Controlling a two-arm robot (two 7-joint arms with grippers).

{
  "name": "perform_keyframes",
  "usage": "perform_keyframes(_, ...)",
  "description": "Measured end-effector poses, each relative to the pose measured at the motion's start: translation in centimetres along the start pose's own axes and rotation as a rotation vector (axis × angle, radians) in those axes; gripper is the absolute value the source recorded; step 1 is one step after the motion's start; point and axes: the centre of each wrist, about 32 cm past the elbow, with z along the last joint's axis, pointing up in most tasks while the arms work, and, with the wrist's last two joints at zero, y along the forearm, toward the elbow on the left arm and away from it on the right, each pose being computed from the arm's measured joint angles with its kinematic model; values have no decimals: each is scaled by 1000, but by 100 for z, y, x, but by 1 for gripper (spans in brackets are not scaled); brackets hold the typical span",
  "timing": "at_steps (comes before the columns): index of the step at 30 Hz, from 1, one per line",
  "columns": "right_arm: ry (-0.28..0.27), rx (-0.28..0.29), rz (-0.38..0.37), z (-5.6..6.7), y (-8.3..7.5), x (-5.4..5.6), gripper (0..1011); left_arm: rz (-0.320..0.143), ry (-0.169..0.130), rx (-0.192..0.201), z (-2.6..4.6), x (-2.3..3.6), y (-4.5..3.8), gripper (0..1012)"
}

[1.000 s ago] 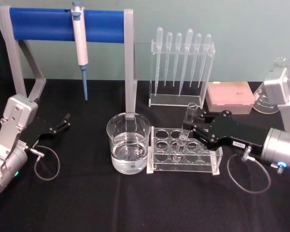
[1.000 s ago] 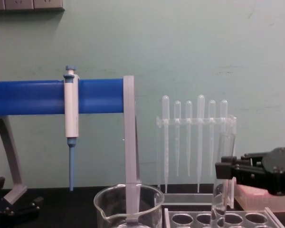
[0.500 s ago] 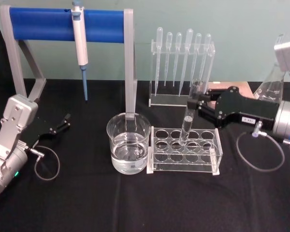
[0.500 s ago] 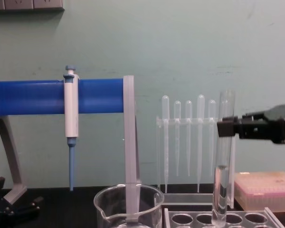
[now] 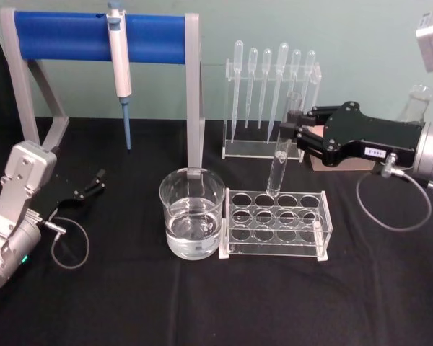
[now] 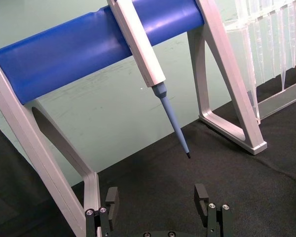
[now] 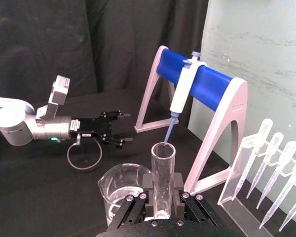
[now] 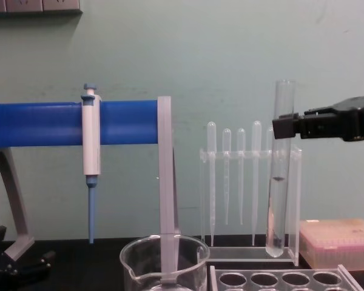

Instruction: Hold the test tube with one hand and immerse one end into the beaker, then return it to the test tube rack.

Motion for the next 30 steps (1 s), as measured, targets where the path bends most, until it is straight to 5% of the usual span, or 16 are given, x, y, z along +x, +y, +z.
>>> perform_keyframes(30, 32, 27, -5, 64, -23, 46, 221, 0, 0, 0, 0, 0, 0, 1000)
